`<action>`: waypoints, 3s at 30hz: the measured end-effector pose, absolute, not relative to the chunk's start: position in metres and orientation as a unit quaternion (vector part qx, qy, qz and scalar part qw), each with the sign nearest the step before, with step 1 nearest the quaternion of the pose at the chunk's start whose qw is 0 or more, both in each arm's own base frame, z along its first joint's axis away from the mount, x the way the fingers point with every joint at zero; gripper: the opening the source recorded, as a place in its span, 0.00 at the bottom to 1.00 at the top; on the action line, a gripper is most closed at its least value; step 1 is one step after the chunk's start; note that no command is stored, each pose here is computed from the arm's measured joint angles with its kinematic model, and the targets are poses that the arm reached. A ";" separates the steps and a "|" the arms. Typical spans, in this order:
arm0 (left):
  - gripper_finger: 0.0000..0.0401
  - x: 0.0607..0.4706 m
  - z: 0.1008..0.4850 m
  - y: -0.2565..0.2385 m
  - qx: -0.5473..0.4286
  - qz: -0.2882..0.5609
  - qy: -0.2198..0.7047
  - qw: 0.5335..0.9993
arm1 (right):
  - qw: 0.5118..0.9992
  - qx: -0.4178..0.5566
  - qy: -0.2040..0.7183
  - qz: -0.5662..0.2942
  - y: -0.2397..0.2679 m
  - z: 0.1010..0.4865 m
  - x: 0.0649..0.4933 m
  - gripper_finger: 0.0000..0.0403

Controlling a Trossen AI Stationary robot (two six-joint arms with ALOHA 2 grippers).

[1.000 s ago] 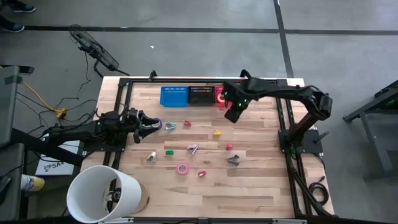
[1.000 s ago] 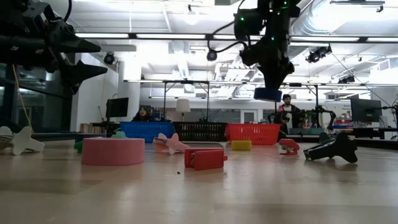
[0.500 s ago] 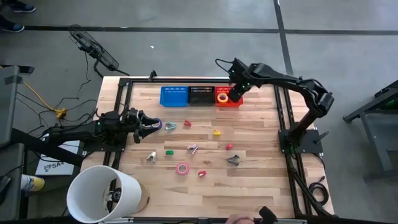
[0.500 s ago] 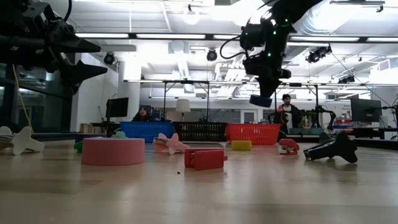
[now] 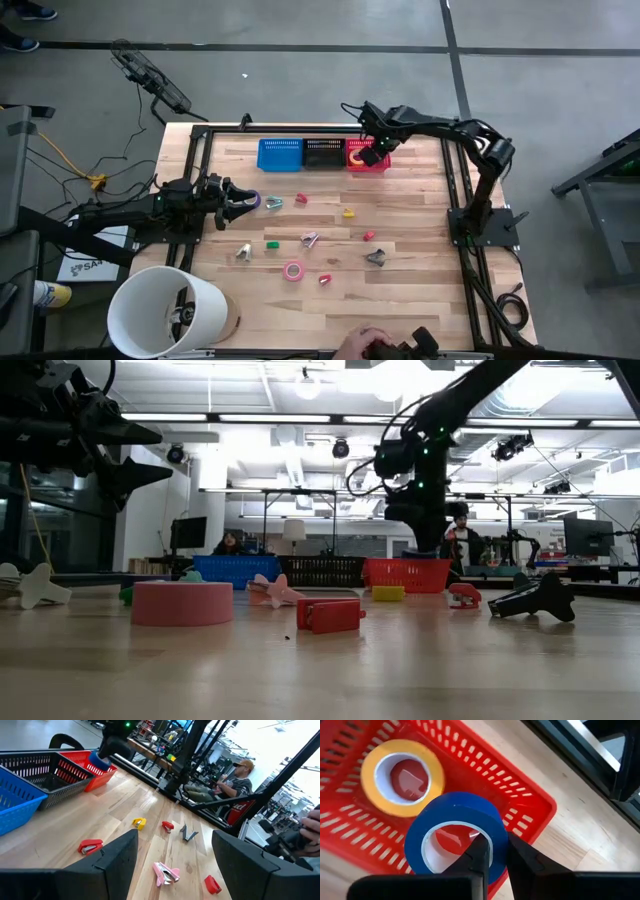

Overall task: Pick and place Stapler, Stapler remover, tape
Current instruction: Put the bottom blue tape into the red bin, then put the yellow stapler into the black bin

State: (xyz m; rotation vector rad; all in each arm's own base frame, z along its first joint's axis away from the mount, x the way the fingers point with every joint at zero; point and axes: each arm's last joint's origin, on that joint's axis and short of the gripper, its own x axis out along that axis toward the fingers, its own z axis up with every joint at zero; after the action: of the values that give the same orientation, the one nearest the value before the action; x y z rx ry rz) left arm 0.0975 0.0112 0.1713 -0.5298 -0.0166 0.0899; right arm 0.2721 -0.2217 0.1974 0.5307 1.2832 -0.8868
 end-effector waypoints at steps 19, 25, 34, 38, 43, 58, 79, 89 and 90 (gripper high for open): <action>0.62 0.098 0.171 0.011 -0.262 0.044 -0.008 0.964 | 0.661 0.227 0.600 -0.389 -0.228 0.169 0.280 0.10; 0.62 0.098 0.171 0.011 -0.262 0.044 -0.008 0.964 | 0.656 0.243 0.597 -0.394 -0.228 0.165 0.280 0.11; 0.62 0.098 0.171 0.011 -0.262 0.045 -0.008 0.964 | 0.653 0.257 0.588 -0.403 -0.231 0.168 0.281 0.13; 0.62 0.098 0.171 0.011 -0.262 0.044 -0.008 0.964 | 0.652 0.257 0.589 -0.402 -0.232 0.168 0.280 0.18; 0.62 0.098 0.171 0.011 -0.262 0.045 -0.008 0.964 | 0.652 0.257 0.589 -0.402 -0.232 0.168 0.280 0.24; 0.62 0.098 0.171 0.011 -0.262 0.044 -0.008 0.964 | 0.670 0.249 0.571 -0.404 -0.246 0.208 0.287 0.50; 0.62 0.098 0.171 0.011 -0.262 0.044 -0.008 0.964 | 0.770 0.130 0.585 -0.220 -0.215 0.251 0.327 0.53; 0.62 0.098 0.171 0.011 -0.262 0.044 -0.008 0.964 | 0.769 0.128 0.613 -0.133 -0.173 0.247 0.342 0.52; 0.62 0.098 0.171 0.011 -0.262 0.044 -0.008 0.964 | 0.765 0.128 0.619 -0.121 -0.167 0.246 0.343 0.52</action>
State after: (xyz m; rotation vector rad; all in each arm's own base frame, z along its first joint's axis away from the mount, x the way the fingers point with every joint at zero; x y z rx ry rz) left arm 0.0975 0.0112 0.1712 -0.5299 -0.0162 0.0900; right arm 0.3432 -0.1672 0.2457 0.2787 1.3458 -0.2635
